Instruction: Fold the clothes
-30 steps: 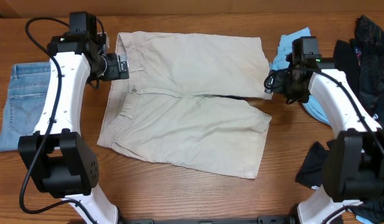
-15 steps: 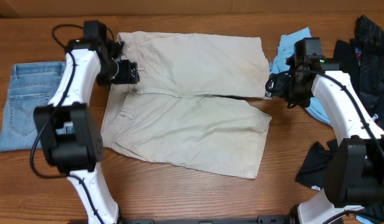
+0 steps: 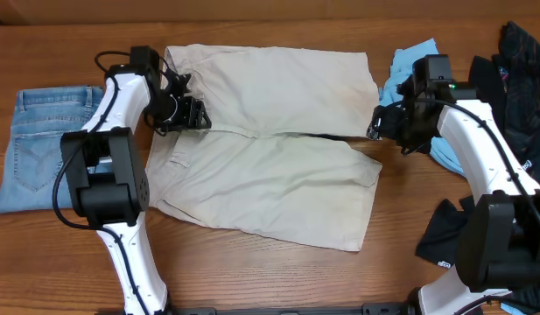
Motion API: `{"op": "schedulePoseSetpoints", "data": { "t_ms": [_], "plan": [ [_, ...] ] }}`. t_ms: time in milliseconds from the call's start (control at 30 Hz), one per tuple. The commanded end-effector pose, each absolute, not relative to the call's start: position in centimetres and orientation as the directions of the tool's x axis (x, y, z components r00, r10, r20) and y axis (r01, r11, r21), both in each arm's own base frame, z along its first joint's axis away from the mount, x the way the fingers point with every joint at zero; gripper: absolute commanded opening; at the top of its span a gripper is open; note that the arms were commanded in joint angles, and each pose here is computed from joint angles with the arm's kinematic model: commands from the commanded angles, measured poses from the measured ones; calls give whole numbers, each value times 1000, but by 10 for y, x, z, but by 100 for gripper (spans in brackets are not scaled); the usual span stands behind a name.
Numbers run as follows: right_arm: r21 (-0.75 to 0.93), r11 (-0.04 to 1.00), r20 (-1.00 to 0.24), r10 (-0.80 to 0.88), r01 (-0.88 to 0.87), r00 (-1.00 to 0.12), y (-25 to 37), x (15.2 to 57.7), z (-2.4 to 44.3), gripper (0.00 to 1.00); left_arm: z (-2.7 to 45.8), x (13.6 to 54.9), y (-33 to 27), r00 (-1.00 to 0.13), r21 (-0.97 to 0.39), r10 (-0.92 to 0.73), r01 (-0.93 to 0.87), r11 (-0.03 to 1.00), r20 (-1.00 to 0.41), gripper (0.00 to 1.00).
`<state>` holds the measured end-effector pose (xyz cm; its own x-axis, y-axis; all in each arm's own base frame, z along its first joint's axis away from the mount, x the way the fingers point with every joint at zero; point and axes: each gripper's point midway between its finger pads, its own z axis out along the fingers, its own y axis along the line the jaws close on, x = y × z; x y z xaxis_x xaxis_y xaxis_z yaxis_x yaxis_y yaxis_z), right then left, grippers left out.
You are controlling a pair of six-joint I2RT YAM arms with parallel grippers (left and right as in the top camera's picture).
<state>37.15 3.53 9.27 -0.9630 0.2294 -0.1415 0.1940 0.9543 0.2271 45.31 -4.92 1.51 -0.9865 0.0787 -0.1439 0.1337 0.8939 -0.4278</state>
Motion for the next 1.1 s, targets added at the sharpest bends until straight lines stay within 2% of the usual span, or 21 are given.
{"op": "schedulePoseSetpoints", "data": {
  "t_ms": [0, 100, 200, 433, 600, 767, 900, 1067],
  "plan": [
    [237, 952, -136, 230, 194, -964, 39, 368, 91, 84, 16, 450, -69, -984, -542, 93, 163, 825, -153, 57],
    [236, 952, -135, 230, 194, -964, 39, 367, 87, 84, 17, 451, -66, -984, -541, 88, 158, 826, -153, 39],
    [236, 952, -134, 230, 194, -964, 39, 367, 86, 84, 19, 452, -61, -984, -541, 76, 151, 828, -158, 27],
    [234, 953, -121, 227, 194, -966, 39, 367, 81, 81, 52, 459, -48, -972, -529, 47, 164, 832, -228, 19],
    [229, 957, -70, 200, 179, -977, 49, 358, 66, 80, 76, 462, -45, -957, -509, 46, 192, 839, -285, 18],
    [217, 963, -19, 166, 158, -986, 61, 342, 36, 80, 78, 461, -45, -958, -510, 46, 191, 838, -283, 14],
    [209, 964, -4, 168, 164, -986, 60, 333, 20, 80, 77, 460, -44, -960, -505, 46, 185, 843, -275, 7],
    [193, 967, -6, 170, 165, -985, 56, 326, 5, 80, 60, 456, -3, -977, -340, 6, 80, 937, -214, 4]
  ]
}}
